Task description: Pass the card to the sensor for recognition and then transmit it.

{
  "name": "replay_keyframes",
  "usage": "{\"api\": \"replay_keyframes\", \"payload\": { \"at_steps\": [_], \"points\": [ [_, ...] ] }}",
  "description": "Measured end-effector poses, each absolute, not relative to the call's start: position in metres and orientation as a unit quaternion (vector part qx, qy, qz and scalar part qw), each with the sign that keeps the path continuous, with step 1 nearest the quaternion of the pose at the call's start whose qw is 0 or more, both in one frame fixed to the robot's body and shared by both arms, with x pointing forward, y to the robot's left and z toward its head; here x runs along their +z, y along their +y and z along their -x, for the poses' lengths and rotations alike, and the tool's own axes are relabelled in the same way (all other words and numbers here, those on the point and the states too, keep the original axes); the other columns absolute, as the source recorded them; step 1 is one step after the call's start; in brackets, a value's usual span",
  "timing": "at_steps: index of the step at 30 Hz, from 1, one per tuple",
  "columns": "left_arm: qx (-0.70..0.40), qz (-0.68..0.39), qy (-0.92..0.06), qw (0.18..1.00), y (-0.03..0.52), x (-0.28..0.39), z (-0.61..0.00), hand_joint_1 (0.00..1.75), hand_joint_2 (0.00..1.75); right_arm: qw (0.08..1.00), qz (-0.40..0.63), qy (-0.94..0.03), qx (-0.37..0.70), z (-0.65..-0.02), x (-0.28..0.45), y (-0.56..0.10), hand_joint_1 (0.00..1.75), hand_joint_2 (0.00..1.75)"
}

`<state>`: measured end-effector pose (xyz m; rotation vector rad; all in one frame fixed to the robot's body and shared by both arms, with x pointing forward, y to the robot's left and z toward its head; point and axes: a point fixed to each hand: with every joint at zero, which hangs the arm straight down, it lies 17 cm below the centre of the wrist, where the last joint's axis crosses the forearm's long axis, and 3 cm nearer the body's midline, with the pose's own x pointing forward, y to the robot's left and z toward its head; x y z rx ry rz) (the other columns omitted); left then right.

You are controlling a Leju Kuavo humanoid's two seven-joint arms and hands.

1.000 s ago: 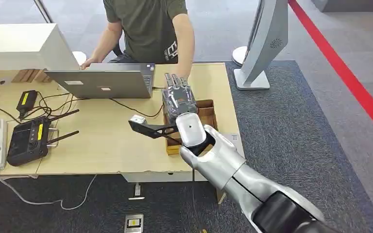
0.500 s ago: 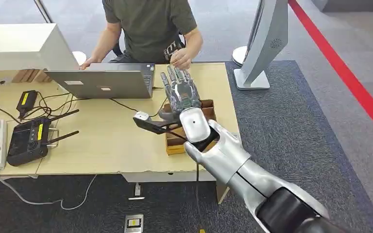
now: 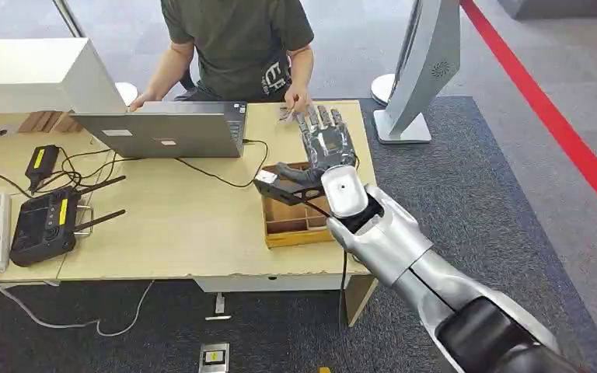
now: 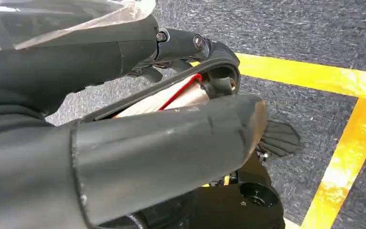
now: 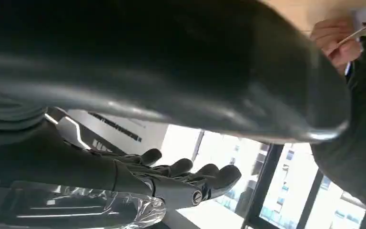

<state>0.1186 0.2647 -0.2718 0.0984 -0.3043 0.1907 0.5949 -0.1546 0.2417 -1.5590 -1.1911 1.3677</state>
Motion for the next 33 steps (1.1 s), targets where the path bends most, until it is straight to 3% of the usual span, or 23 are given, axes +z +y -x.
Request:
{"api": "replay_keyframes", "payload": {
  "at_steps": [6, 13, 24, 30, 33],
  "points": [
    [0.085, -0.044, -0.153, 0.984, 0.266, -0.272, -0.118, 0.00, 0.00, 0.408, 0.667, -0.361, 0.508, -0.596, 0.242, -0.263, 0.00, 0.00],
    [0.085, -0.045, -0.158, 0.983, 0.273, -0.272, -0.117, 0.00, 0.00, 0.472, 0.703, -0.271, 0.458, -0.553, 0.246, -0.407, 0.00, 0.00],
    [0.088, -0.046, -0.165, 0.981, 0.273, -0.271, -0.121, 0.00, 0.00, 0.523, 0.706, -0.302, 0.370, -0.510, 0.280, -0.482, 0.00, 0.00],
    [0.095, -0.052, -0.154, 0.982, 0.276, -0.272, -0.117, 0.00, 0.00, 0.551, 0.703, -0.290, 0.344, -0.478, 0.267, -0.524, 0.00, 0.00],
    [0.096, -0.055, -0.153, 0.982, 0.278, -0.272, -0.119, 0.00, 0.00, 0.594, 0.669, -0.334, 0.296, -0.462, 0.247, -0.542, 0.00, 0.00]
  ]
}}
